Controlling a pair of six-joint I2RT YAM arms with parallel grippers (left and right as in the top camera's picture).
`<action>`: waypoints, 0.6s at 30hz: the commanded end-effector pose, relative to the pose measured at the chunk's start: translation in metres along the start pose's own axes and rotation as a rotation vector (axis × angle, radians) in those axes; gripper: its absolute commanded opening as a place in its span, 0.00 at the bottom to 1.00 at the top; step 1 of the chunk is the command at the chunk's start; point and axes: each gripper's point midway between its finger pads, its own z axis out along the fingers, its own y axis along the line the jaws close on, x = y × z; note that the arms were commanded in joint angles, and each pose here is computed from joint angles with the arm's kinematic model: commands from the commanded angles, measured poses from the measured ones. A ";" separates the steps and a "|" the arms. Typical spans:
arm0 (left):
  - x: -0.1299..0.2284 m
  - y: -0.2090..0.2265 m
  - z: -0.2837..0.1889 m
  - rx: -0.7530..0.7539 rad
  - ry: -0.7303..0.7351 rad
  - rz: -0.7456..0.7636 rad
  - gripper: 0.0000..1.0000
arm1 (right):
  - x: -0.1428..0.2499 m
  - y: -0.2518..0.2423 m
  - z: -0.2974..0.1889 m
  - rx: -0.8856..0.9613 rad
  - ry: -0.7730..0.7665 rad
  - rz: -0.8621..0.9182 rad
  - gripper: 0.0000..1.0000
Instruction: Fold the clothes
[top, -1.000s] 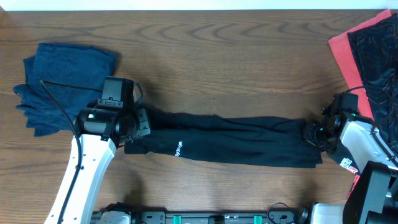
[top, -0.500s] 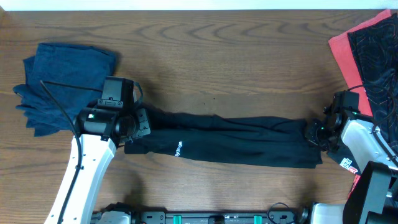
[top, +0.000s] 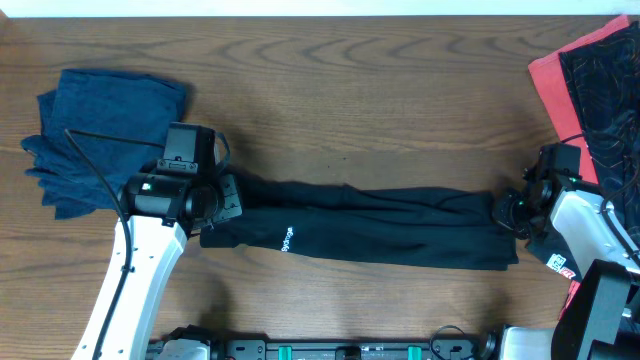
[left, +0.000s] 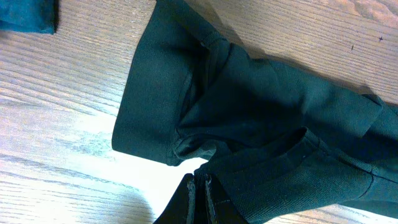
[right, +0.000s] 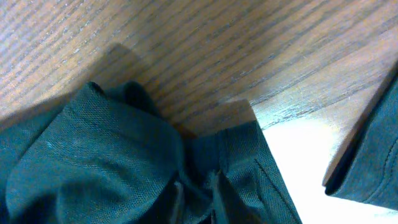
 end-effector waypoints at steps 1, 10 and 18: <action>-0.003 0.004 -0.003 -0.021 -0.020 -0.006 0.06 | -0.012 0.000 -0.006 0.006 -0.030 -0.003 0.01; -0.003 0.004 -0.003 -0.021 -0.021 -0.007 0.06 | -0.011 0.000 -0.014 0.013 -0.011 -0.002 0.01; -0.003 0.004 -0.003 -0.021 -0.021 -0.007 0.06 | -0.001 -0.012 -0.035 0.078 -0.015 0.015 0.01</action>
